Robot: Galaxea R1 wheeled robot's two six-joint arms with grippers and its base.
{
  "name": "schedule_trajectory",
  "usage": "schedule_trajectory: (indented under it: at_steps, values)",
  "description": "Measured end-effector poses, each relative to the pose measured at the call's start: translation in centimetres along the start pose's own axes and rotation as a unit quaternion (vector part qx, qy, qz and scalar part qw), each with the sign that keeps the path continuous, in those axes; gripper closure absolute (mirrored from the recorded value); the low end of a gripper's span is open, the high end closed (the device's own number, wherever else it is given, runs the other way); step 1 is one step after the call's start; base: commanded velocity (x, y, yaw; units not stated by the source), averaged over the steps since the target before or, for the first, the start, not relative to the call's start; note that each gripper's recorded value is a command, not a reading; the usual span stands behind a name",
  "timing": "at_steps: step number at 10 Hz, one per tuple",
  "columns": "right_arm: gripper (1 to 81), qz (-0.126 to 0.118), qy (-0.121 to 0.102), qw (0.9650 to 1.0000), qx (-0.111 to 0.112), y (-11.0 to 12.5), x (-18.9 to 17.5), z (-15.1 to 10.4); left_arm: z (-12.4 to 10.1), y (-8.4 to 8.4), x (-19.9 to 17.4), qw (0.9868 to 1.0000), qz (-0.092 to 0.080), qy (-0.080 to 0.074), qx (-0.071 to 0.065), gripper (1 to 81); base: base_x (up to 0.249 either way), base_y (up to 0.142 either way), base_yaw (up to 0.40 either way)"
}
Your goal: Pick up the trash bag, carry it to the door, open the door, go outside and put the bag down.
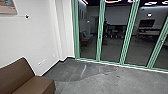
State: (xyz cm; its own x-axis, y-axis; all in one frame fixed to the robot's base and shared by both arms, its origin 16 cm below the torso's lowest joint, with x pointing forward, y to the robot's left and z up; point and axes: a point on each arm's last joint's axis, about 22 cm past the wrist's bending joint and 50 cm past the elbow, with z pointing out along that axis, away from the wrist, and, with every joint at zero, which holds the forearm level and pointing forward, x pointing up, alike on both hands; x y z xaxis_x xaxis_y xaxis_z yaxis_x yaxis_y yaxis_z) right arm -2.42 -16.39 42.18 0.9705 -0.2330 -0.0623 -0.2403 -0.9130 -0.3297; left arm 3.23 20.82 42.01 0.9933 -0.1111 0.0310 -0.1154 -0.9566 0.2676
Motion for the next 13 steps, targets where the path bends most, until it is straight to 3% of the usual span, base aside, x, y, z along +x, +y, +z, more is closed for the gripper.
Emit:
schedule_trajectory:
  at_steps: [13]
  values:
    - [1.0,0.001,-0.001,1.0000,0.004,-0.58,-0.54,0.14,-0.06,-0.25,0.01,1.0000,0.001,0.001,0.002,81.1,0.000,0.000,-0.264]
